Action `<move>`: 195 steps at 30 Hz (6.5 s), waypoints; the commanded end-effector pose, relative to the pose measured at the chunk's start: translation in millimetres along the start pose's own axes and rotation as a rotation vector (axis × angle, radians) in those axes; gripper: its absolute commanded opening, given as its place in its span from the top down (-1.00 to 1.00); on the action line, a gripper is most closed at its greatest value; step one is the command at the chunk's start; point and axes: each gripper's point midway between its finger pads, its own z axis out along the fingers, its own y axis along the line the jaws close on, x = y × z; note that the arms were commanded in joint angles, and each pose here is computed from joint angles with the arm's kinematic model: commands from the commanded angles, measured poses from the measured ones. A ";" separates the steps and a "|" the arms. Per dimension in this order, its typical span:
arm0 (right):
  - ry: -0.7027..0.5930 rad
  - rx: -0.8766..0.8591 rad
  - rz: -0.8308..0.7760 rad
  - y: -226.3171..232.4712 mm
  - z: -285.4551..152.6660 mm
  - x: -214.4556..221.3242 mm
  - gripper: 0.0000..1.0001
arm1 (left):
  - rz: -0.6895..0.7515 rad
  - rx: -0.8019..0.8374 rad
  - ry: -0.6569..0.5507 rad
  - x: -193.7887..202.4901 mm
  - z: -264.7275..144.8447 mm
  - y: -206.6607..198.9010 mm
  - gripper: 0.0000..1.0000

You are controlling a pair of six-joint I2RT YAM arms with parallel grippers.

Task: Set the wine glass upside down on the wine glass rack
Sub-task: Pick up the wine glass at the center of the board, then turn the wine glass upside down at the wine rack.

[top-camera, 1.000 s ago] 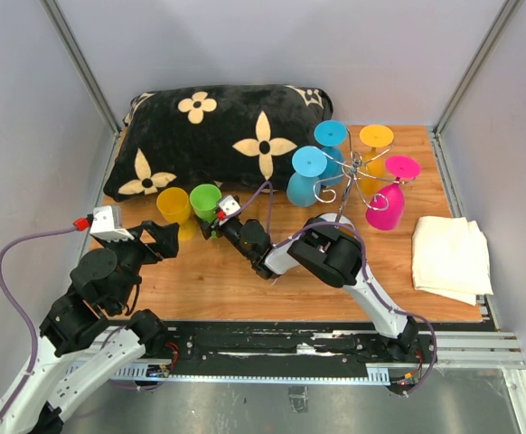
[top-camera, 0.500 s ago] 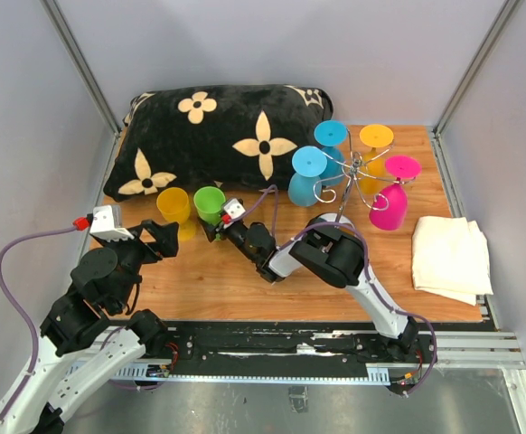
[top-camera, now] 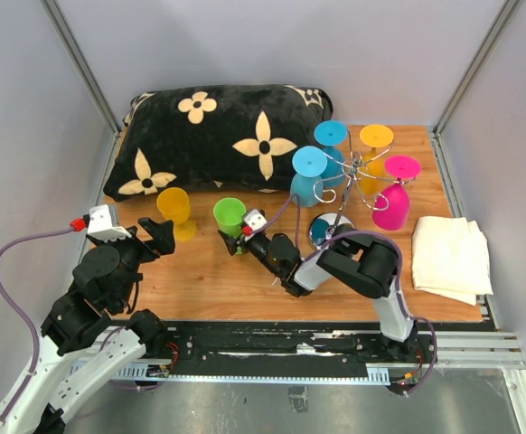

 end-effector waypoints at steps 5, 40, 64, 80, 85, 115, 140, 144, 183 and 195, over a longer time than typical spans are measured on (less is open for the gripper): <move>-0.057 -0.004 -0.072 25.6 -58.2 -50.4 -0.26 | -0.089 0.045 -0.011 -17.6 0.5 -18.8 -0.99; -0.248 -0.012 -0.060 -6.8 -217.9 -227.0 -0.17 | -0.471 0.708 0.248 63.5 -12.2 -179.4 -0.76; -0.438 -0.048 0.021 -5.2 -226.1 -274.0 -0.16 | -0.605 0.870 0.376 99.9 -51.9 -252.4 -0.48; -0.447 -0.021 0.016 -13.4 -231.4 -270.1 -0.17 | -0.630 0.926 0.395 98.3 -65.8 -269.4 0.12; -0.451 -0.017 0.019 -15.3 -233.2 -269.6 -0.18 | -0.633 0.922 0.388 96.1 -65.1 -270.1 0.34; -0.159 -0.031 0.038 -11.7 -239.9 -170.0 -0.97 | -0.485 0.749 0.238 71.6 -44.2 -220.7 0.99; 0.590 -0.105 0.092 43.2 -235.2 -14.7 -0.97 | 0.455 0.286 -0.084 -16.4 -13.0 -71.3 0.99; 0.589 -0.282 0.236 62.5 -229.7 -15.5 -0.97 | 0.602 0.328 -0.094 -10.3 -10.6 -79.7 0.99; 0.562 -0.052 0.446 5.7 -238.6 -99.9 -0.97 | 1.204 0.833 -0.243 52.7 -24.8 -149.5 0.99; 0.576 -0.042 0.451 10.7 -224.7 -102.9 -0.97 | 1.261 0.984 -0.213 82.9 -32.8 -169.2 0.99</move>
